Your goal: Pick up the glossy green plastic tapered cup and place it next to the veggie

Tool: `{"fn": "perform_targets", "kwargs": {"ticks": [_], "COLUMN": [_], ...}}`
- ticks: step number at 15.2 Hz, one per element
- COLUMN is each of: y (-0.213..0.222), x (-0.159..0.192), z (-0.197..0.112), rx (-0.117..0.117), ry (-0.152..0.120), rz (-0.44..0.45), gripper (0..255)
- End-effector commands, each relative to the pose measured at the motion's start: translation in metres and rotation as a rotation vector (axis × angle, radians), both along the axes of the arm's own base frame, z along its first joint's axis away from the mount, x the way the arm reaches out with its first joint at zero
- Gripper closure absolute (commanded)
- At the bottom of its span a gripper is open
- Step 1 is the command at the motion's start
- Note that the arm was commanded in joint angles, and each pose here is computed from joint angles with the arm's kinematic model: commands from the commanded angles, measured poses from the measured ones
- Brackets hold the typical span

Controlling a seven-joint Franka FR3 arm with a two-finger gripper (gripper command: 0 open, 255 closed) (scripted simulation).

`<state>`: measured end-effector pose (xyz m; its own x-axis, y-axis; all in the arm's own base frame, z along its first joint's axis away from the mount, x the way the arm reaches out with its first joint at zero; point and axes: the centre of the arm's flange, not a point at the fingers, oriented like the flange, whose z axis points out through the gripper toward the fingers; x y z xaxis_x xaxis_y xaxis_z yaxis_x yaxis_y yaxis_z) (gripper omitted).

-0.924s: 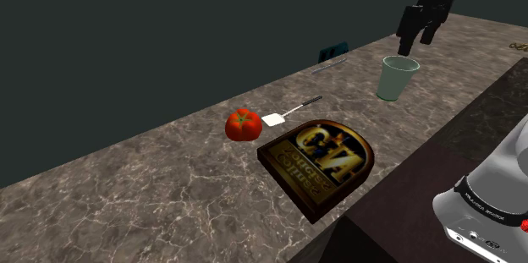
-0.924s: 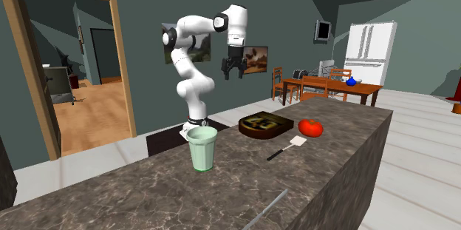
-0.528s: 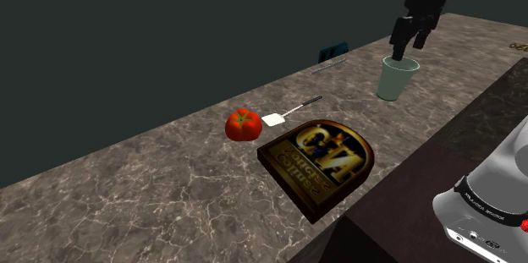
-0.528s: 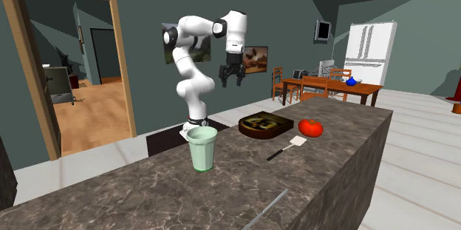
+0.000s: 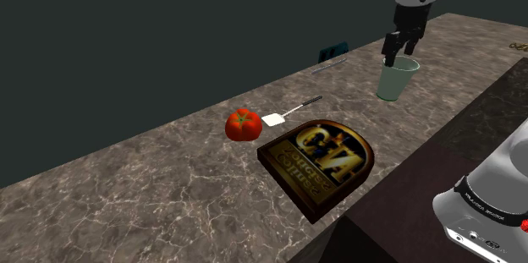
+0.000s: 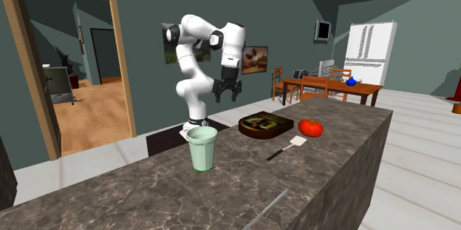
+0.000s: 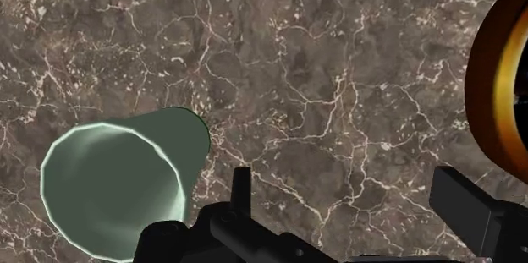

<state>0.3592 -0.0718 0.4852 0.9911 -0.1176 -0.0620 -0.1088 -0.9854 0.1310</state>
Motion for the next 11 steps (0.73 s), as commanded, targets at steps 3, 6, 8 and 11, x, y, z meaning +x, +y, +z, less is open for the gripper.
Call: {"fn": "perform_targets", "kwargs": {"ticks": [3,6,8,11], "y": [-0.037,-0.065,-0.084,-0.101], "x": [0.020,0.034,0.044,0.052], "z": [-0.030,-0.050,-0.064,-0.080], "rx": [-0.034,-0.059,-0.075,-0.089], "ry": [0.000,0.001,0.001,0.002], "rz": [-0.002,-0.005,-0.007,-0.009], "gripper": [0,0,0,0]}}
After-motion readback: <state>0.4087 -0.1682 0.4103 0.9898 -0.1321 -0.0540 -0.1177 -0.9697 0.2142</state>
